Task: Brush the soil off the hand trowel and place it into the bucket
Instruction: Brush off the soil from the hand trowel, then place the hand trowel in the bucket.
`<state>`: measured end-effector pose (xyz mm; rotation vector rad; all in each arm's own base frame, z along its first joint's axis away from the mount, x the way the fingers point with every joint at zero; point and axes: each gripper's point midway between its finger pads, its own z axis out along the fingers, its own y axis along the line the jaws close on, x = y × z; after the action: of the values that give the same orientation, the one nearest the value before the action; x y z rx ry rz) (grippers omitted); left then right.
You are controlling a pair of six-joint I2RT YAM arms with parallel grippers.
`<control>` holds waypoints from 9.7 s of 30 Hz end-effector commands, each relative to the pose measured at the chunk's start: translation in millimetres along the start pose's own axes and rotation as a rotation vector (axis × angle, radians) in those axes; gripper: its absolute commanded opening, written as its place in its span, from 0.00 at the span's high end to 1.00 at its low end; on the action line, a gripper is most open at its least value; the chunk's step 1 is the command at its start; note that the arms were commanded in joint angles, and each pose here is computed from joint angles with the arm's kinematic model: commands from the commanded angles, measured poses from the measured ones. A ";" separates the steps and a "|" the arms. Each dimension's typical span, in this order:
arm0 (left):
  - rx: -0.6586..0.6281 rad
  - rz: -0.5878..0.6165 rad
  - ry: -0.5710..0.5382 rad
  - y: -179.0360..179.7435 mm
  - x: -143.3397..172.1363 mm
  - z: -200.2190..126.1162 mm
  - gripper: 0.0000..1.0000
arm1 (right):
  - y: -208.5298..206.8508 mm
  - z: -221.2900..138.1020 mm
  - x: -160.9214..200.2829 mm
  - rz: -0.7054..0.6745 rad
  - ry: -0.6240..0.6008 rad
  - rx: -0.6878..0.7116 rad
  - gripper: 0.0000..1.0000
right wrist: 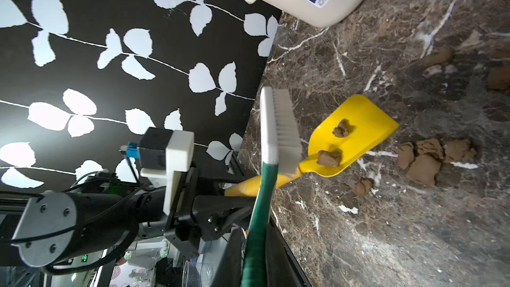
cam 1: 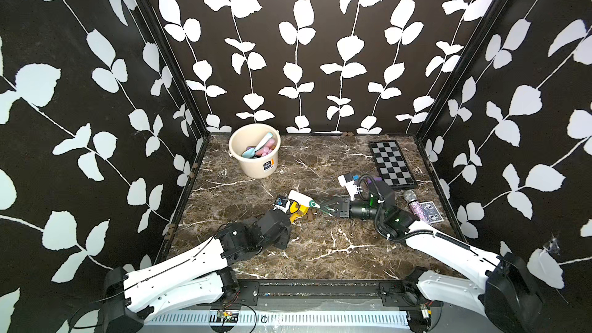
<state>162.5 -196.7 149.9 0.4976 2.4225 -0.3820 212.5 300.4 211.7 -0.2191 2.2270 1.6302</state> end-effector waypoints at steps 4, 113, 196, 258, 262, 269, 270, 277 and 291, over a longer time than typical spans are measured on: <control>-0.020 0.014 -0.020 7.9 -0.5 -2.3 1.00 | -0.8 6.7 -9.8 -0.038 -0.041 -0.018 1.00; 0.016 -0.017 -0.275 6.3 -95.1 -117.6 1.00 | -22.0 -100.2 -61.3 -0.876 -0.180 0.585 1.00; 0.088 -0.051 -0.203 -9.3 -103.7 -122.8 1.00 | 24.3 -48.1 -83.2 -1.825 0.030 0.958 1.00; -0.184 0.209 -0.468 27.2 -132.3 -108.1 1.00 | 87.3 -2.3 -75.8 -0.181 -0.078 -0.080 1.00; -0.190 0.205 -0.460 29.2 -129.9 -107.7 1.00 | 72.5 -15.2 -92.5 -0.151 -0.149 -0.037 1.00; -0.197 0.160 -0.482 34.1 -133.6 -120.2 1.00 | 58.7 -58.9 -124.3 -0.148 -0.323 0.042 1.00; -0.205 0.145 -0.490 35.6 -137.5 -125.5 1.00 | 55.6 -66.2 -127.7 -0.148 -0.352 0.064 1.00; -0.356 -0.017 -0.537 60.8 -174.7 -168.8 1.00 | 41.6 -101.7 -133.9 -0.194 -0.503 0.212 1.00; -0.492 -0.507 -0.321 156.3 -222.8 -120.3 1.00 | 41.3 -121.5 -120.7 -0.181 -0.567 0.224 1.00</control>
<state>328.6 -76.0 369.6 -0.2579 2.1351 0.0045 287.0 193.9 308.9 0.0963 1.9414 1.1630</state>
